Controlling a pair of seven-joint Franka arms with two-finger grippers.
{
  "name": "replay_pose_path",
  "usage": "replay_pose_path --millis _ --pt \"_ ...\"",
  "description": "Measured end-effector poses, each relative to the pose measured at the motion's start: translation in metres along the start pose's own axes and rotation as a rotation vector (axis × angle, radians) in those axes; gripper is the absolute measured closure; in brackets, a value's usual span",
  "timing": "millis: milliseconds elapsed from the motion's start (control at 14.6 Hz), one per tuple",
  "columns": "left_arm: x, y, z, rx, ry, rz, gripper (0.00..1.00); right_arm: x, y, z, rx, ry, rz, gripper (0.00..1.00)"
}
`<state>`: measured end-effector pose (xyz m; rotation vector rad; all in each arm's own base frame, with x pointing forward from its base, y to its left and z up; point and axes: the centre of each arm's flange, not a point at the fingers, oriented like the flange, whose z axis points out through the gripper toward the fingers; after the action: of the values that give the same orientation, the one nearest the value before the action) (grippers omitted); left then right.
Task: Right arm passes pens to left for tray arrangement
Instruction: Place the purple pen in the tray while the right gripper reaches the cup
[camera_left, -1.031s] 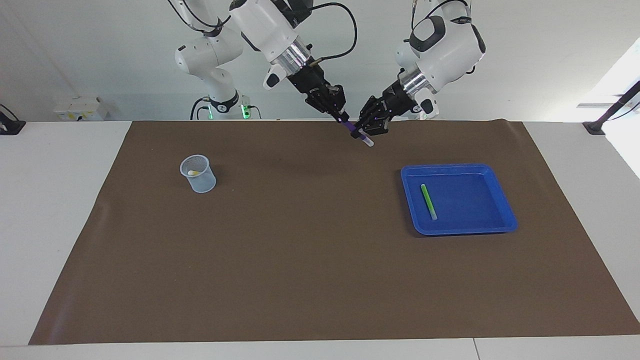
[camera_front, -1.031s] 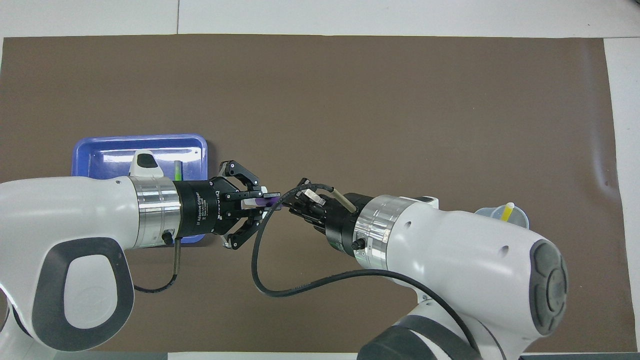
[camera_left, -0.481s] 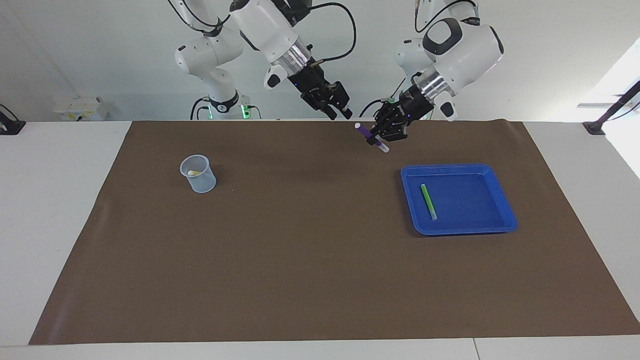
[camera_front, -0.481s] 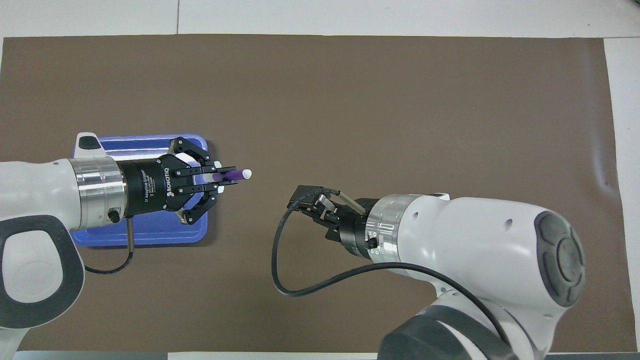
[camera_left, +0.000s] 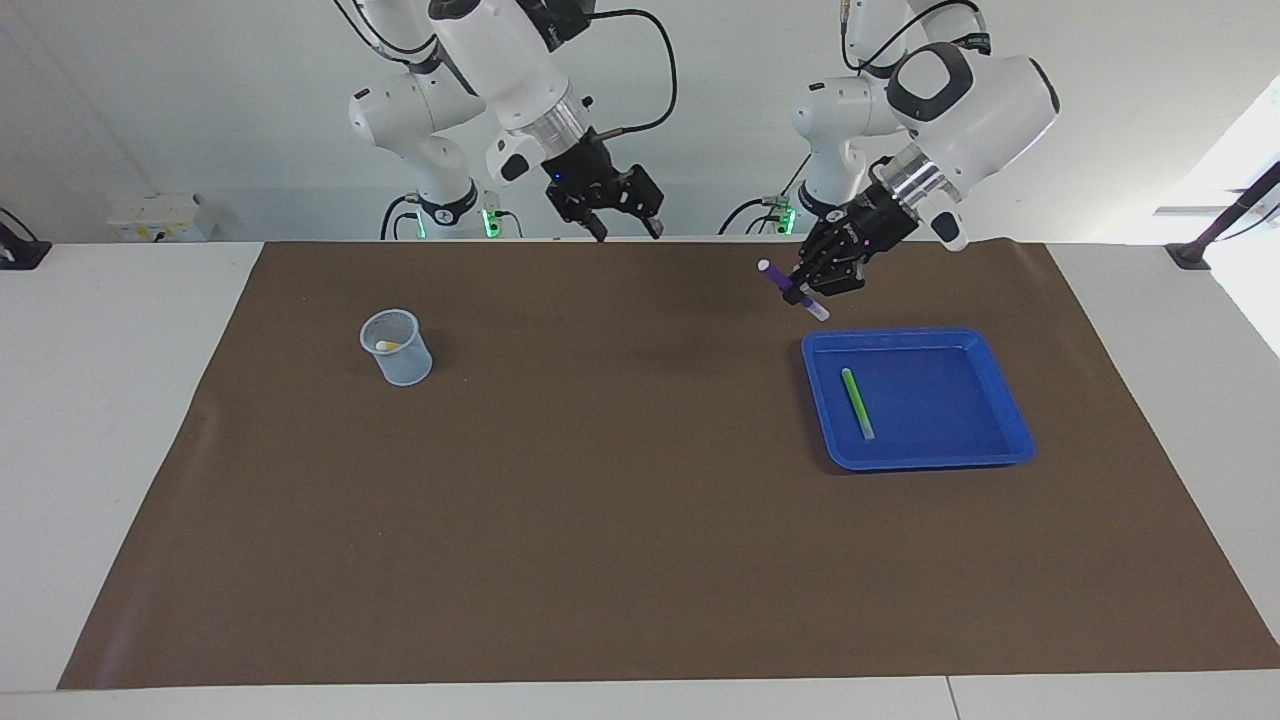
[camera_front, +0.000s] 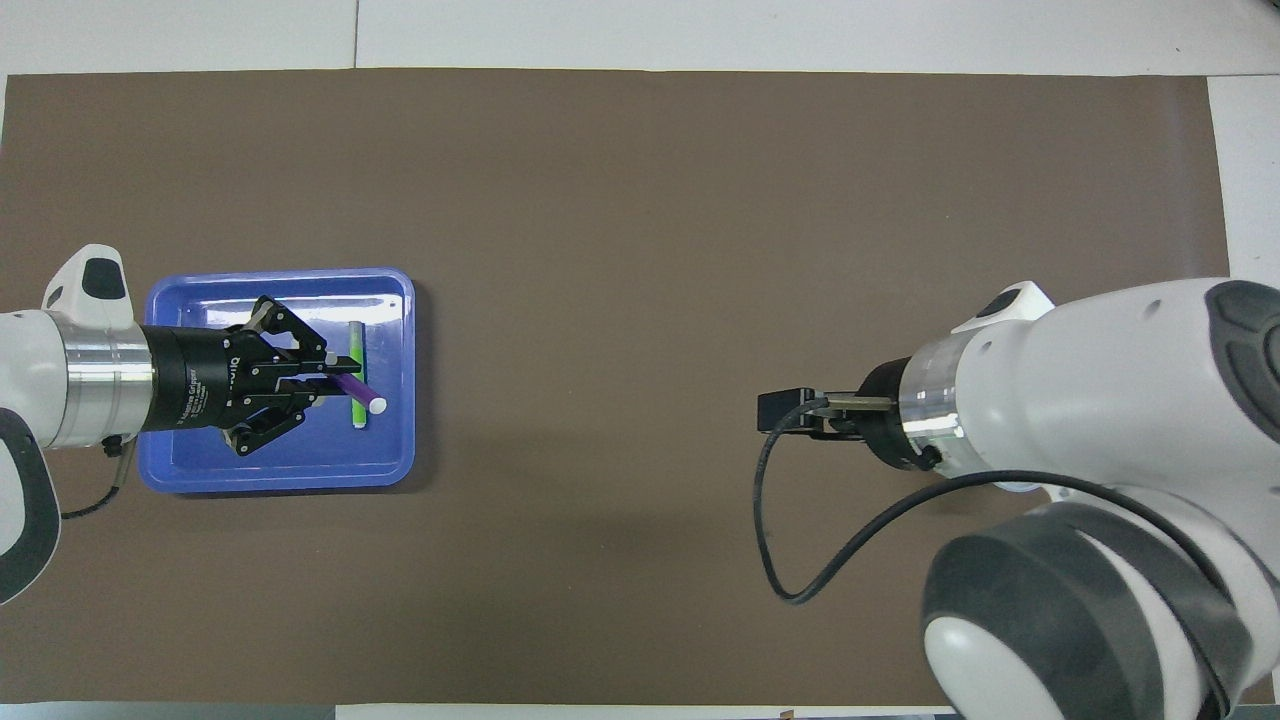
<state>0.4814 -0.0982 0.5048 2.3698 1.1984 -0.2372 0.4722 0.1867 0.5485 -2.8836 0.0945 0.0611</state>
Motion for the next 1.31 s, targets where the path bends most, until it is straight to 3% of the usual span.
replay_pose_path --millis 275,618,687,824,1099,1305 --pt "0.047 -0.024 0.014 0.116 0.036 0.286 0.83 0.02 0.095 -0.001 -0.137 -0.025 -0.135 0.0" --pt "0.098 -0.043 0.042 0.231 0.046 0.489 0.83 0.034 0.206 0.032 -0.142 -0.09 -0.218 0.03" --pt "0.104 -0.045 0.046 0.258 0.05 0.533 0.83 0.037 0.216 0.043 -0.161 -0.105 -0.223 0.11" --pt "0.117 -0.049 0.05 0.309 0.061 0.631 0.83 0.043 0.225 0.066 -0.202 -0.123 -0.251 0.16" --pt "0.145 -0.055 0.074 0.39 0.073 0.788 0.83 0.042 0.244 0.089 -0.211 -0.138 -0.24 0.25" --pt "0.16 -0.058 0.099 0.405 0.072 0.821 0.83 0.041 0.258 0.091 -0.207 -0.14 -0.228 0.37"
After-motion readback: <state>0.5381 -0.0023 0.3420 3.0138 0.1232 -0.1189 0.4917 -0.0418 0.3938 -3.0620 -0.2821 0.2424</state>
